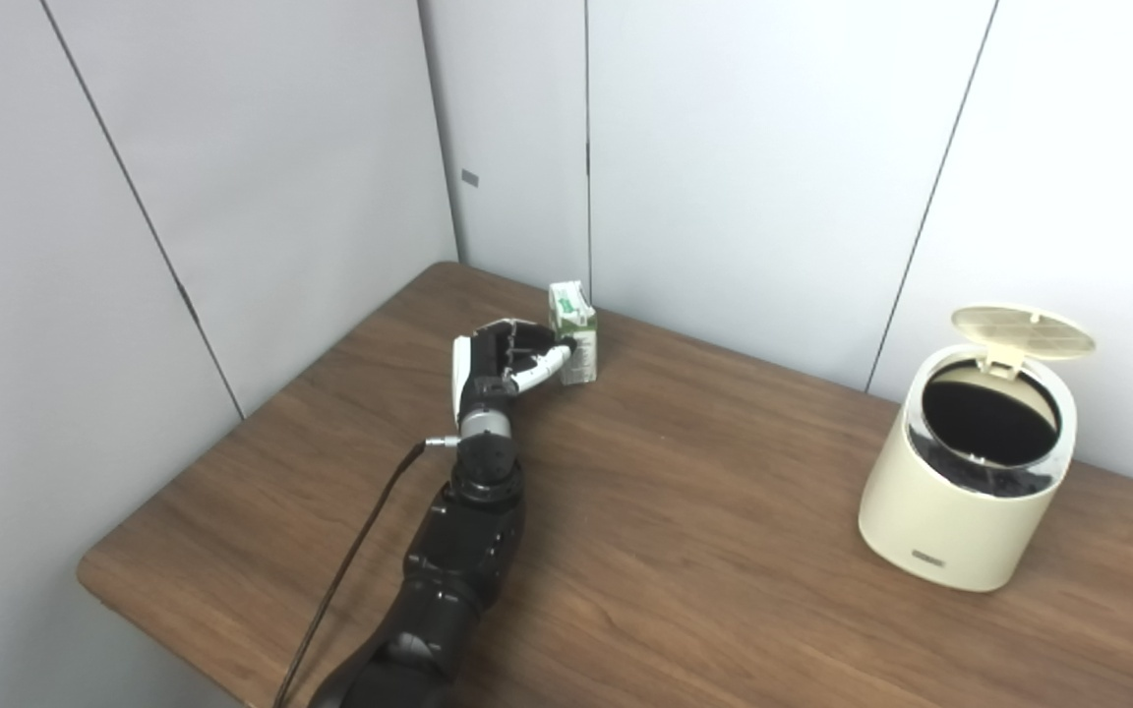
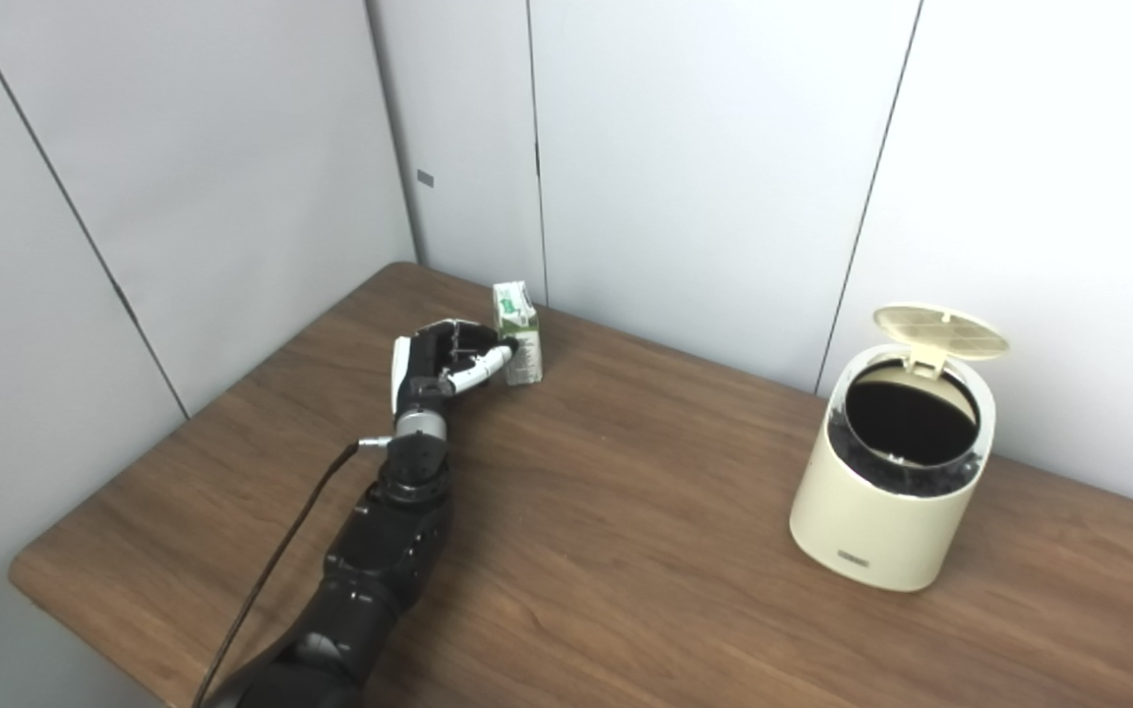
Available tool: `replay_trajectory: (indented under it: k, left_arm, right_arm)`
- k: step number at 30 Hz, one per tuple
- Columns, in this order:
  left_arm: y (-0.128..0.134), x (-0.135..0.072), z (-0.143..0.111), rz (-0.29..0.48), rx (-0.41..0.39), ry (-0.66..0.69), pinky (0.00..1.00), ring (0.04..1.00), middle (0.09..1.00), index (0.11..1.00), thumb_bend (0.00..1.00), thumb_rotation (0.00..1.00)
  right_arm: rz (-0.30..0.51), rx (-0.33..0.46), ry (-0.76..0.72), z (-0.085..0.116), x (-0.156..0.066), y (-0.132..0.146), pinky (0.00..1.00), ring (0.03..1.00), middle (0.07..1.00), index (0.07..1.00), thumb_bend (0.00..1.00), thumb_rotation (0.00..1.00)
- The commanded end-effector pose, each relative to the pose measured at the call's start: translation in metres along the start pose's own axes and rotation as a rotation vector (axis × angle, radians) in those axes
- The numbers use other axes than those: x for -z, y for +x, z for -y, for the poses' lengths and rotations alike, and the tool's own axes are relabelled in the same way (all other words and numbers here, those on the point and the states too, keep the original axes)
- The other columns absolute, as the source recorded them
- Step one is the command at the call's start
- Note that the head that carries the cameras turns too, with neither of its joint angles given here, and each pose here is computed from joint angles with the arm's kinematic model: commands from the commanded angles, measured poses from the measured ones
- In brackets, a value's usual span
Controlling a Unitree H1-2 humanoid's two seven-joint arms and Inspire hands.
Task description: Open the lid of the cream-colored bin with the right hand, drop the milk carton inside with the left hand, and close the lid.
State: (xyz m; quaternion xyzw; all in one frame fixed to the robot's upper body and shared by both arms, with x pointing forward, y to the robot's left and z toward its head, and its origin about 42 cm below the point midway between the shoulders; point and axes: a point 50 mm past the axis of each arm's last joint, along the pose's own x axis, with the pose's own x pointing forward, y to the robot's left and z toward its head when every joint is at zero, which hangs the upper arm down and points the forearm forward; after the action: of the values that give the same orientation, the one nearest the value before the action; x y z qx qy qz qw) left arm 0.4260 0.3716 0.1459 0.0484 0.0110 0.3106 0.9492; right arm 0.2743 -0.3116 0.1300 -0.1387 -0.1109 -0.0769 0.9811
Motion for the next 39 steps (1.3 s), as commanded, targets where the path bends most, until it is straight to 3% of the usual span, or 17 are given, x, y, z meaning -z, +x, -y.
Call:
replay_trajectory:
  k: [1,4,5,6,9,12,17,20,24,27,34,37,39]
  left_arm:
    - [0.012,-0.025,0.002,0.079,0.014,0.0,0.42,0.483,0.497,0.479,0.52,0.0]
    - [0.012,-0.028,0.001,0.113,0.02,0.059,0.4,0.458,0.474,0.545,0.54,0.0]
    - [0.013,-0.029,0.001,0.122,0.017,0.089,0.42,0.485,0.515,0.573,0.75,0.03]
    - [0.013,-0.03,0.001,0.131,0.014,0.105,0.43,0.512,0.549,0.598,0.89,0.07]
    - [0.014,-0.034,0.001,0.153,0.005,0.121,0.45,0.555,0.619,0.658,0.99,0.12]
    - [0.016,-0.036,0.001,0.16,0.007,0.127,0.49,0.605,0.685,0.712,1.0,0.14]
    - [0.017,-0.039,0.0,0.162,0.032,0.185,0.78,0.9,0.943,0.968,1.0,0.27]
    - [0.017,-0.04,0.0,0.168,0.031,0.194,0.85,0.966,0.992,0.997,1.0,0.31]
    - [0.016,-0.04,0.001,0.186,0.02,0.189,0.87,0.972,0.988,1.0,1.0,0.34]
    - [0.015,-0.04,0.001,0.2,-0.002,0.186,0.75,0.879,0.937,0.994,1.0,0.35]
    - [0.015,-0.038,0.0,0.198,-0.037,0.195,0.68,0.82,0.881,0.931,1.0,0.34]
    - [0.017,-0.037,-0.002,0.175,0.007,0.191,0.7,0.827,0.888,0.951,1.0,0.33]
    - [0.02,-0.037,-0.003,0.158,0.064,0.188,0.78,0.879,0.92,0.987,1.0,0.35]
  right_arm:
    - [0.037,0.004,0.016,-0.002,-0.01,0.003,0.39,0.559,0.61,0.492,0.5,0.18]
    - [0.032,0.004,0.011,-0.002,-0.011,0.002,0.38,0.557,0.611,0.492,0.5,0.18]
    - [0.03,0.005,0.012,-0.002,-0.011,0.002,0.38,0.556,0.61,0.492,0.5,0.18]
    - [0.033,0.005,0.011,-0.002,-0.011,0.002,0.38,0.555,0.609,0.492,0.5,0.18]
    - [0.033,0.005,0.009,-0.001,-0.009,0.002,0.38,0.554,0.61,0.492,0.5,0.18]
    - [0.025,0.008,0.006,-0.002,-0.01,0.002,0.38,0.553,0.61,0.492,0.5,0.18]
    - [0.033,0.008,0.01,-0.002,-0.009,0.004,0.38,0.552,0.608,0.491,0.5,0.18]
    - [0.043,0.006,0.008,-0.002,-0.008,0.004,0.38,0.553,0.609,0.492,0.5,0.18]
    - [0.038,0.009,0.016,-0.002,-0.007,0.004,0.38,0.553,0.609,0.491,0.5,0.18]
    - [0.027,0.008,0.024,-0.003,-0.011,0.003,0.38,0.552,0.607,0.491,0.5,0.18]
    - [0.042,0.009,0.005,0.0,-0.007,0.003,0.38,0.55,0.603,0.491,0.5,0.18]
    - [0.047,0.009,0.004,0.001,-0.007,0.002,0.38,0.543,0.6,0.491,0.5,0.18]
    - [0.048,0.007,0.002,0.002,-0.007,0.001,0.38,0.542,0.6,0.491,0.5,0.18]
